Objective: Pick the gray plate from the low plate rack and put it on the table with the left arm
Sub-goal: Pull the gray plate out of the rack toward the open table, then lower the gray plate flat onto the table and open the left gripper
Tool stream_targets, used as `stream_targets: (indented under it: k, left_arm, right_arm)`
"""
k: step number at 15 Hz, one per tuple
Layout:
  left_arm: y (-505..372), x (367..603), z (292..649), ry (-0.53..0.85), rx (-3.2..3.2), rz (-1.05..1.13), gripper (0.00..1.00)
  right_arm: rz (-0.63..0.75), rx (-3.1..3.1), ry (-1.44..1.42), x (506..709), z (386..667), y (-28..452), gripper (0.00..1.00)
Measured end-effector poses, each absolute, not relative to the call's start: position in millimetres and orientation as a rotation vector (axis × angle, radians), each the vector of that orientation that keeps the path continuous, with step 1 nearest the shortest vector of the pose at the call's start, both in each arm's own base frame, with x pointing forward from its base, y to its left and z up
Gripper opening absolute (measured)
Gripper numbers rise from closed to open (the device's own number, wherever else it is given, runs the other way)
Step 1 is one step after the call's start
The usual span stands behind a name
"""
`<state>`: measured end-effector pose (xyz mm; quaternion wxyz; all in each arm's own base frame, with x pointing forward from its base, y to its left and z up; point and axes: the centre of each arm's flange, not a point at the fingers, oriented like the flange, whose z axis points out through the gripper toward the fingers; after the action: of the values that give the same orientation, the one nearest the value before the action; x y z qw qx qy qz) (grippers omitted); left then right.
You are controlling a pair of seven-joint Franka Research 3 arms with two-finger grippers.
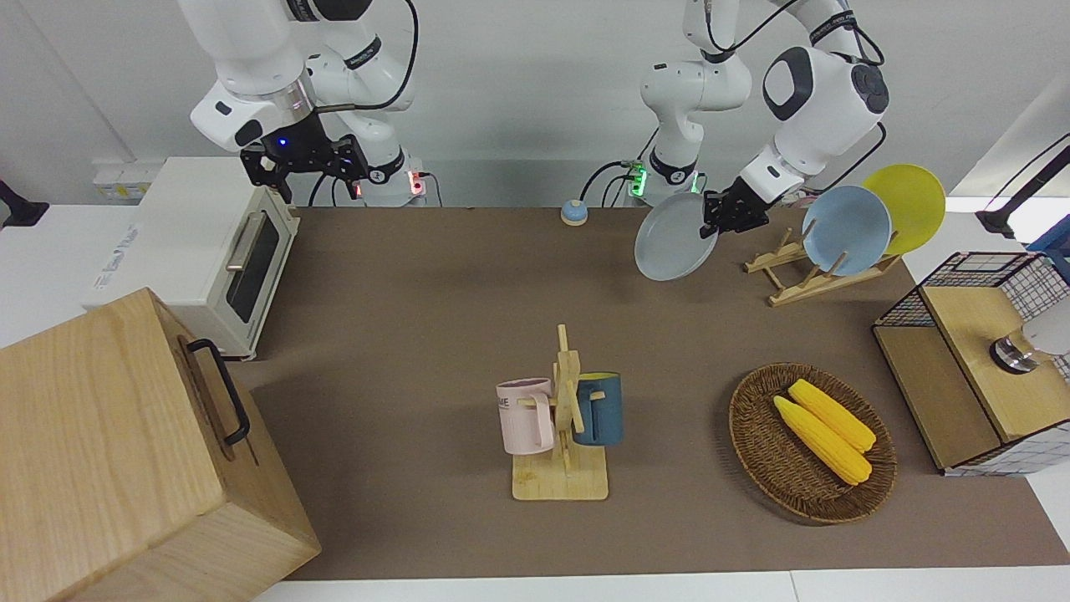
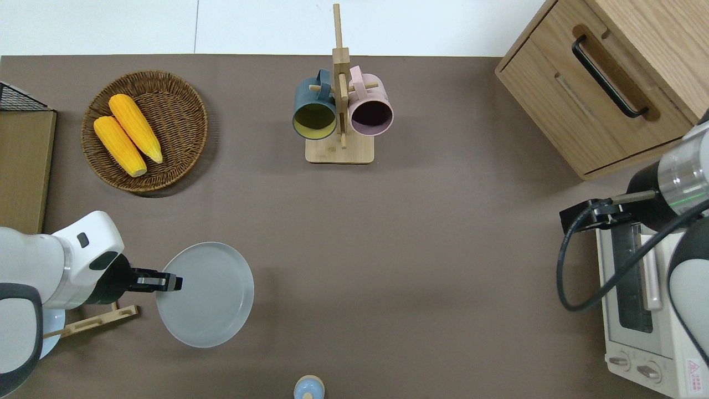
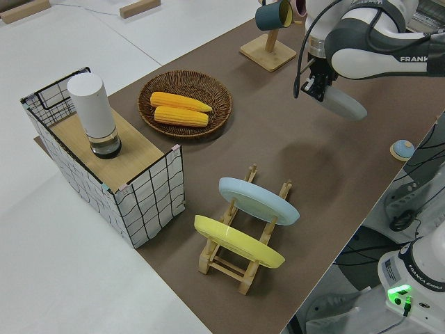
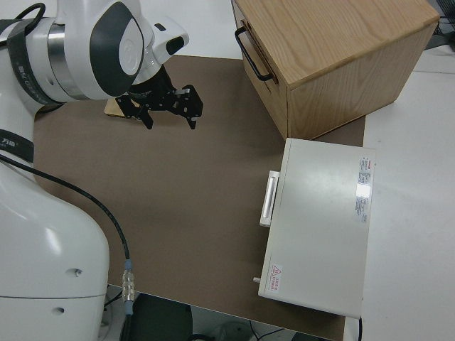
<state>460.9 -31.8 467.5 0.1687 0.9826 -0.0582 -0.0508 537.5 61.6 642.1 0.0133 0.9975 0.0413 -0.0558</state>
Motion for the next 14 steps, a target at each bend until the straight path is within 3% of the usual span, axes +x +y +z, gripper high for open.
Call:
stream_targets:
  k: [7,12,14]
  left_arm:
    - [5,446,390,-0.131,2.717,-0.071,0.15]
    - [6,440,361,-0.135,2.705,-0.092,0.15]
    - [7,441,359,-0.135,2.703,-0.097,0.22]
  right_arm:
    - [-0.174,3.108,0.129,537,642,62,0.99]
    - [-0.174,3.108,0.129,537,642,62,0.99]
    - [-0.174,3.108,0.129,537,642,62,0.99]
